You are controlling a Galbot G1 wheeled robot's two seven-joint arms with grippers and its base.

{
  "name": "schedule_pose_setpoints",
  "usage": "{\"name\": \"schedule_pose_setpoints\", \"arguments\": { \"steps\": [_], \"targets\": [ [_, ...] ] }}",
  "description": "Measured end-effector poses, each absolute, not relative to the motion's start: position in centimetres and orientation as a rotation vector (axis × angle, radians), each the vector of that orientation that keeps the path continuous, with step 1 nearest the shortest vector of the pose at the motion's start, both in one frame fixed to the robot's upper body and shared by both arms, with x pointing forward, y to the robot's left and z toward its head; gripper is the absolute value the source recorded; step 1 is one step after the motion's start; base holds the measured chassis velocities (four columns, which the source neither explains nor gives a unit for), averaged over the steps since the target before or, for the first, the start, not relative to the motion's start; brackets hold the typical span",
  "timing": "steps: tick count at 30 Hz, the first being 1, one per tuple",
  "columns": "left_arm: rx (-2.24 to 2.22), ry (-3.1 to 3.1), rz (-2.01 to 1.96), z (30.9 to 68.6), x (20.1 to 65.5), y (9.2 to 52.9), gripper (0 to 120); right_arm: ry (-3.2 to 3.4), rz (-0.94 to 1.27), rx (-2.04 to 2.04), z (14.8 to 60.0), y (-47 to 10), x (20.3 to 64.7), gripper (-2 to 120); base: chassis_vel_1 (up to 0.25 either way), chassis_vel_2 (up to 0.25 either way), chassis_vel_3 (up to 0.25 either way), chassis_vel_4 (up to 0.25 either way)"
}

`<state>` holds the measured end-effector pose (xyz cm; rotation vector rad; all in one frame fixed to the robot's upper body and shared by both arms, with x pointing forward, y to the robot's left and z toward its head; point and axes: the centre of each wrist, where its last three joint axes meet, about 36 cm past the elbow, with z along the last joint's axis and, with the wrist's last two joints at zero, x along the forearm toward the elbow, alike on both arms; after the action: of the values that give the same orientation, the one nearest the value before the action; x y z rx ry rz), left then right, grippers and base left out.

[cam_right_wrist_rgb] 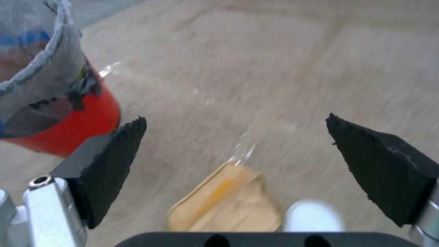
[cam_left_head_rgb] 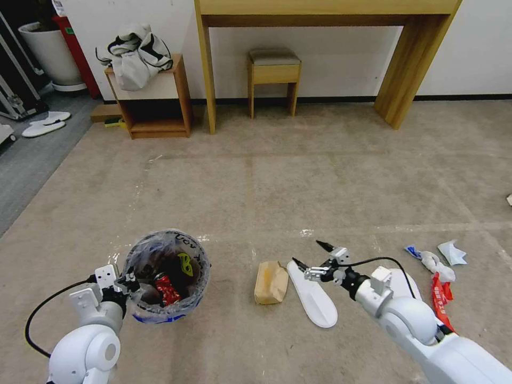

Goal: Pick up the trash bin and place the garbage on the floor into it.

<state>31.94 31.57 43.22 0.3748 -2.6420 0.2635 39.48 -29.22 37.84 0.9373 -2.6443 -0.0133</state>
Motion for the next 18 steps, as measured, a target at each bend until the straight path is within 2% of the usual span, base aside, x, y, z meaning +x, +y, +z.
{"name": "schedule_pose_setpoints", "arguments": {
  "steps": [11, 18],
  "targets": [
    [0.388, -2.647, 0.28, 43.3, 32.0, 31.7, 1, -2.256, -0.215, 0.605, 38.9, -24.1, 40.8, 100, 0.0, 0.0, 0.0, 0.0],
    [0.391, -2.659, 0.288, 43.3, 32.0, 32.0, 1, -2.052, -0.291, 0.465, 42.1, -19.3, 43.8, 100, 0.0, 0.0, 0.0, 0.0]
  ]
}}
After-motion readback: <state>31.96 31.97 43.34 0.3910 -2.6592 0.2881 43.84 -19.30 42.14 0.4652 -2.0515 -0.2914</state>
